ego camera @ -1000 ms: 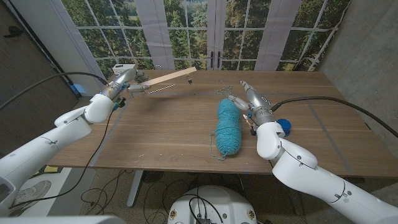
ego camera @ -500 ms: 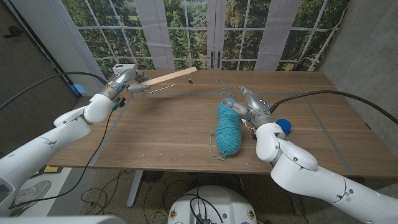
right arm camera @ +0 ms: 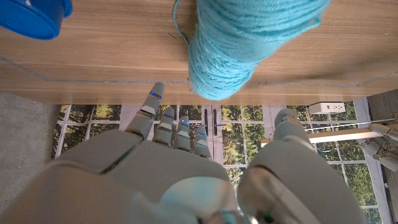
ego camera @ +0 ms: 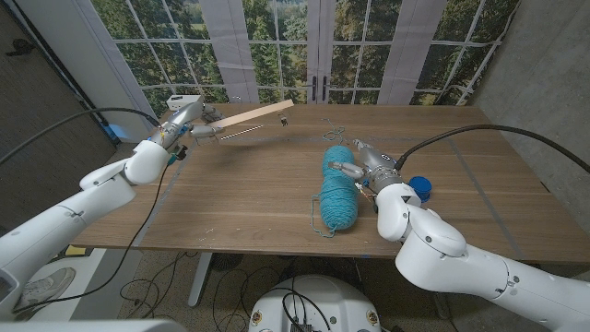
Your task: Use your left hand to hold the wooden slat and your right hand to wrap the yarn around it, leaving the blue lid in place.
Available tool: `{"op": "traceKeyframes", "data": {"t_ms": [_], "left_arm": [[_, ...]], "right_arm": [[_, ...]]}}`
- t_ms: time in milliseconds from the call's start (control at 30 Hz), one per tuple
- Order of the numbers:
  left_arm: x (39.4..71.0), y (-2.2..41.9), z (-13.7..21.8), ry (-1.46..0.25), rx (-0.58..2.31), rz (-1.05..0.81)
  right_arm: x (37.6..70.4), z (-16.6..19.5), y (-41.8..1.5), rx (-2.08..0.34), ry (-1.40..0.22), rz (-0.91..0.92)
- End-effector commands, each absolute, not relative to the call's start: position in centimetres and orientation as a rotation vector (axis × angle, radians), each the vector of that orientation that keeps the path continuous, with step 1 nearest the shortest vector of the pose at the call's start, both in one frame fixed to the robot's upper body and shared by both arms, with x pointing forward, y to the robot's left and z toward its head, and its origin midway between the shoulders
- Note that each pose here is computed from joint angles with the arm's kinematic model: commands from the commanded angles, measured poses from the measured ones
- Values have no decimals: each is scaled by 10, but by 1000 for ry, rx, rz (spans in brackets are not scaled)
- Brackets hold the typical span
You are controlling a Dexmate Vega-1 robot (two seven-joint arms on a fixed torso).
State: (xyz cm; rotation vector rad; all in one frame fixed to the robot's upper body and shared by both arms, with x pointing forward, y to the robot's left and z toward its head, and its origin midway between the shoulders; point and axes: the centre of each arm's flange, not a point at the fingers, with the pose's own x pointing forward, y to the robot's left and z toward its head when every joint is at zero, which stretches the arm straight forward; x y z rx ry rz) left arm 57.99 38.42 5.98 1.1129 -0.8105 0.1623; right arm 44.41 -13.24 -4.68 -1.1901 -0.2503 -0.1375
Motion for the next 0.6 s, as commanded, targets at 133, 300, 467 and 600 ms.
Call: {"op": "traceKeyframes", "data": {"t_ms": [133,300,467,600], "left_arm": [[574,383,55,-807,1113,174],[573,383,54,-800,1110,176],[572,383,54,-797,1112,181],[571,384,53,-799,1108,189]], "right_arm": [[444,-49,-133,-1284,-99,-174],[447,-51,-130,-1319,-77,-189],[450,-51,-123,-1363,-60,-196],[455,-53,-116,-1390,-42,-175]]}}
